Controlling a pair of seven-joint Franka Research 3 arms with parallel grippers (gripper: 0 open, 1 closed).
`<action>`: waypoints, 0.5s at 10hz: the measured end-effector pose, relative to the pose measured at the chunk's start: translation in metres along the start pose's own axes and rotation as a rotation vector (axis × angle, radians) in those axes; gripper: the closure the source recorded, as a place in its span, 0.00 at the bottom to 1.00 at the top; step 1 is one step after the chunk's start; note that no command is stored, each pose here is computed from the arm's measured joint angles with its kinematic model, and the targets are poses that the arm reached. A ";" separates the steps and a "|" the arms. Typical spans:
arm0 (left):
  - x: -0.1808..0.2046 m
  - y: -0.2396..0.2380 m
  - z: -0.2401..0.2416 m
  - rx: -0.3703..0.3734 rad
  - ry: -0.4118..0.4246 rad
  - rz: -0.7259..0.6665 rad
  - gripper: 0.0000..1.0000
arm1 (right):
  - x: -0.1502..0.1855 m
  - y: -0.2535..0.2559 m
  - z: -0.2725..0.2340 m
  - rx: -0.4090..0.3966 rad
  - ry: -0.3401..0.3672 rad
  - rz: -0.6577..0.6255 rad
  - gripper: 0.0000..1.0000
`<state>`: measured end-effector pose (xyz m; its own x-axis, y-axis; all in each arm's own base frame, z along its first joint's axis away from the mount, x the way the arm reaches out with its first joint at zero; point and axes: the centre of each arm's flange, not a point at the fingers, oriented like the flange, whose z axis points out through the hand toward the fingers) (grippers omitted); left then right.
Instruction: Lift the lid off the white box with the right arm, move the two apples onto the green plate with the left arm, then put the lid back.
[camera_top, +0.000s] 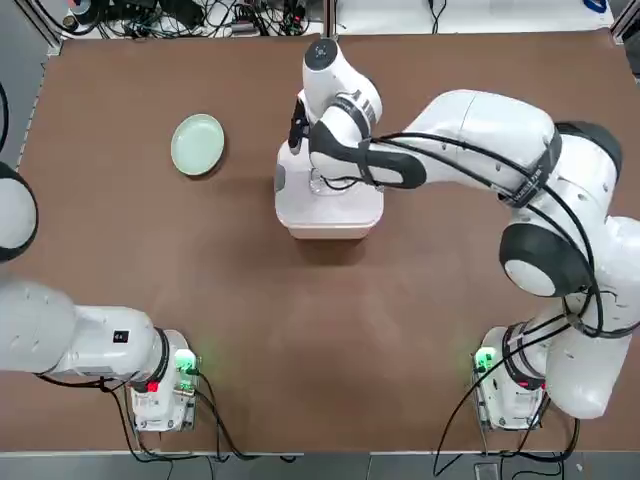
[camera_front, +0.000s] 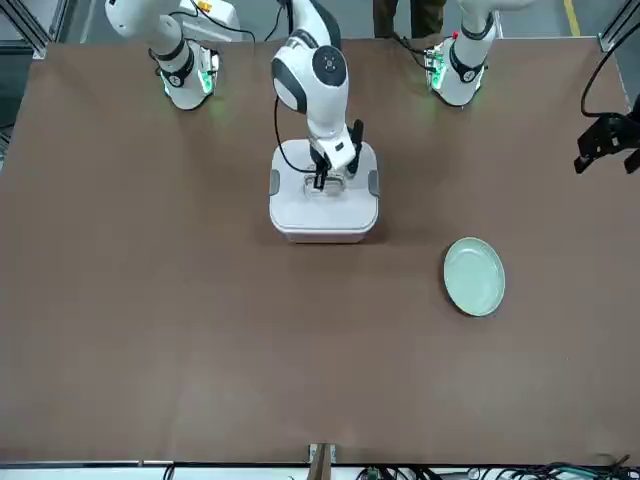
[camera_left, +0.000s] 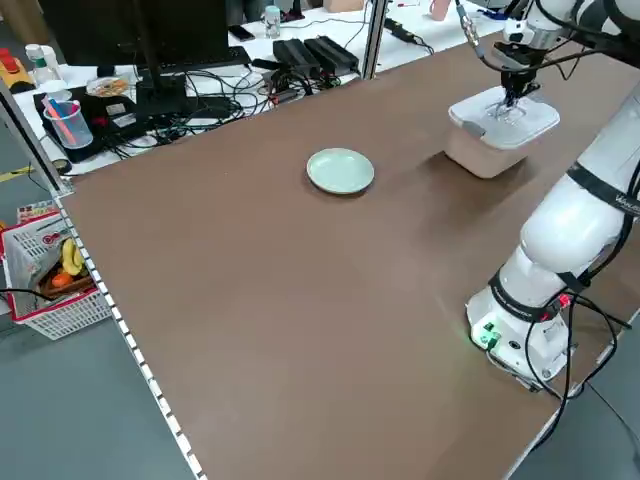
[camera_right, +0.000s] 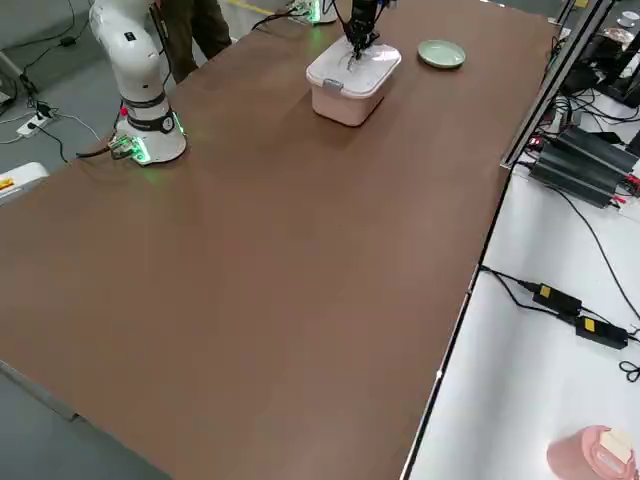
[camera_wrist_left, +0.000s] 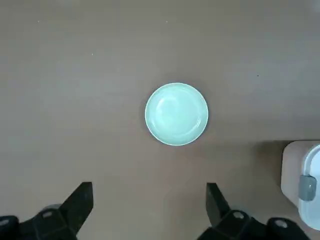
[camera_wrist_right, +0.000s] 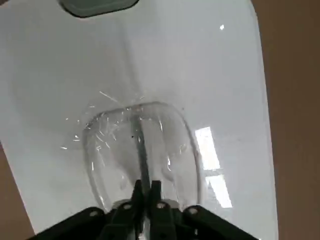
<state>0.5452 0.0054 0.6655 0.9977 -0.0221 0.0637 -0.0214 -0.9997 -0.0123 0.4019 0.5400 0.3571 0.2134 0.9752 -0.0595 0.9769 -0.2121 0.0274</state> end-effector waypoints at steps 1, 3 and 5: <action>0.000 0.000 0.000 0.000 0.001 -0.001 0.00 | 0.000 0.000 -0.001 -0.002 -0.002 0.011 0.93; 0.000 0.001 -0.001 0.000 0.003 0.002 0.00 | -0.001 0.000 -0.005 -0.002 -0.001 0.021 0.93; 0.000 0.003 -0.001 0.000 0.003 0.005 0.00 | -0.005 0.000 -0.019 0.004 -0.004 0.030 0.93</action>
<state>0.5449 0.0028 0.6670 0.9974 -0.0267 0.0666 -0.0259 -0.9996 -0.0123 0.4007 0.5360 0.3759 0.2426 0.9681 -0.0631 0.9701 -0.2415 0.0250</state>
